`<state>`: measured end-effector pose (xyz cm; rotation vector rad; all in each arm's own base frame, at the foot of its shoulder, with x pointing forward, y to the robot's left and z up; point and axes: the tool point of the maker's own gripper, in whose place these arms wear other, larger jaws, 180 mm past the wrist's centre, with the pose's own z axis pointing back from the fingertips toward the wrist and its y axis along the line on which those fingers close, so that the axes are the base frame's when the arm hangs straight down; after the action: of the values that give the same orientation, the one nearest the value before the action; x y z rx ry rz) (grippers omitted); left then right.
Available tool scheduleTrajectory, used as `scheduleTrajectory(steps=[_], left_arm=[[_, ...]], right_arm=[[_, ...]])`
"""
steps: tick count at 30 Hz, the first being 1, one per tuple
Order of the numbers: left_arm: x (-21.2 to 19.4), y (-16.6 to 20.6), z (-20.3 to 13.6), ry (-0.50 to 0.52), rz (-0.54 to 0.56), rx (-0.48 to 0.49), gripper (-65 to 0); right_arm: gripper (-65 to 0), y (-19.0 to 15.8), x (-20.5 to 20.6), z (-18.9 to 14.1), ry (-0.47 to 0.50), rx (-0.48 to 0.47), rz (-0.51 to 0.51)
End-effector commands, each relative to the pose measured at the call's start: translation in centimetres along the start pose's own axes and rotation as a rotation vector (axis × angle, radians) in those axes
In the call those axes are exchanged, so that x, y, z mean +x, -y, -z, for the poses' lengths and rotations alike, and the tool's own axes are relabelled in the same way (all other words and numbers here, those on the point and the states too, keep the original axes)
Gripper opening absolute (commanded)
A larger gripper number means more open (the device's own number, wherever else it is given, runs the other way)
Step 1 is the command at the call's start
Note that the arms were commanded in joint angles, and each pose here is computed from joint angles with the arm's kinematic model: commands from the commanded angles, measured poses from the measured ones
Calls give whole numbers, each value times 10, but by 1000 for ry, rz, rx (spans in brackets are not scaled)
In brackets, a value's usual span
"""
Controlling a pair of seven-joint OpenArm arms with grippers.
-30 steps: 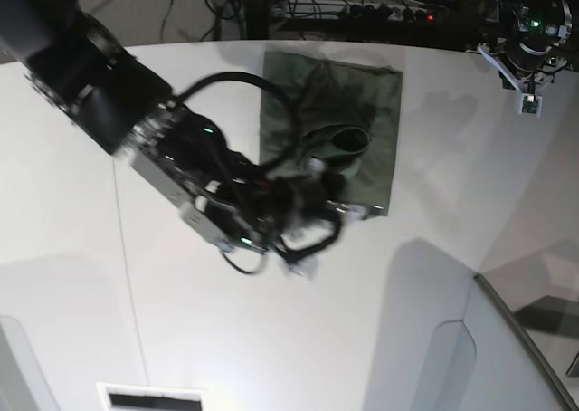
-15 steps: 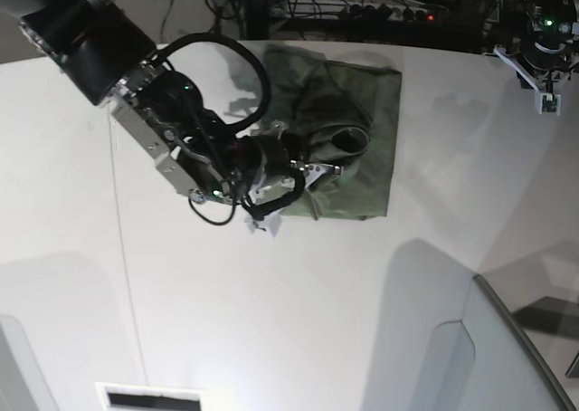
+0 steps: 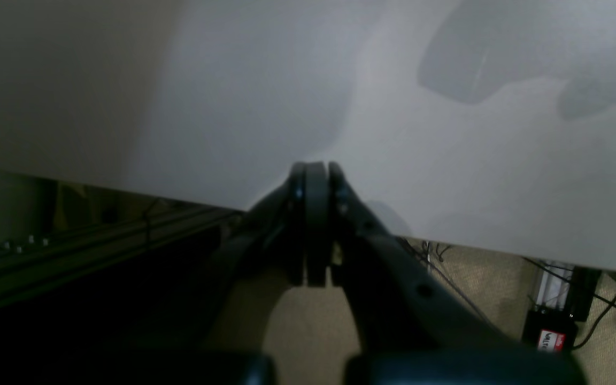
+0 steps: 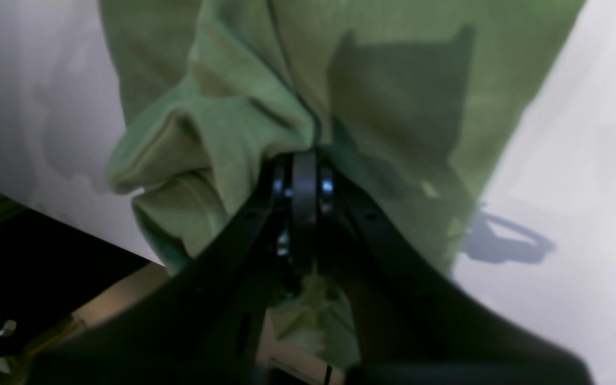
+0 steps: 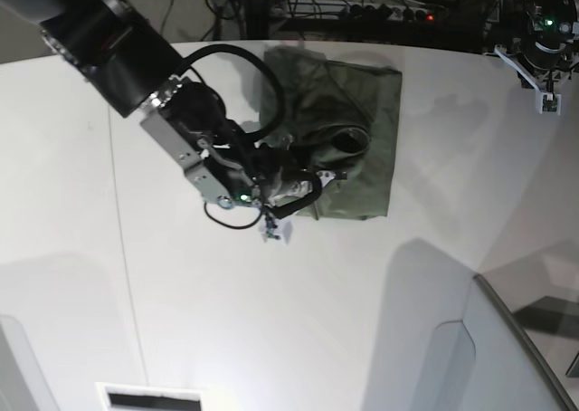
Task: Layout the t-shirt on the table in an organized manner, then fold the t-shirt properly
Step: 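Tuck and flatten the folded edge with the right gripper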
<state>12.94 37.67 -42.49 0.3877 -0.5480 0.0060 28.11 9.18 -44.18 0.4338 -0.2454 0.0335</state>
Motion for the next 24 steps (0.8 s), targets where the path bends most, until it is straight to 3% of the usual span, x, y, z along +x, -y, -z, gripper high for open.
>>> scheduleTrajectory(steps=[1,6,10,12,17,20,22,24], left_arm=[[8,-9,-3,27,13,24,-650],[7,-9,-2,25,12,24,-650],[1,-10,-1,9,9,24,-650],[-5,-11,2,-8,1,25,-650],[-13,-12,6,-30,-5,27,-650],[-14,-14,6,-35,-3,29,-650],[-12,-14,6,-31,-2,29,-650],[-13,-14,6,-32,-2,29,-650]], right_arm=[[-650,-29,15,-5,37,56,-23],[-650,-52,20,3,45,45,-68],[-650,-74,33,4,135,66,-235],[-650,-72,40,7,162,56,-249],[-650,-96,43,4,141,187,-338],[-650,-107,35,-11,72,235,-423],[-650,-92,33,-22,41,195,-406],[-650,-71,38,-32,51,137,-296]])
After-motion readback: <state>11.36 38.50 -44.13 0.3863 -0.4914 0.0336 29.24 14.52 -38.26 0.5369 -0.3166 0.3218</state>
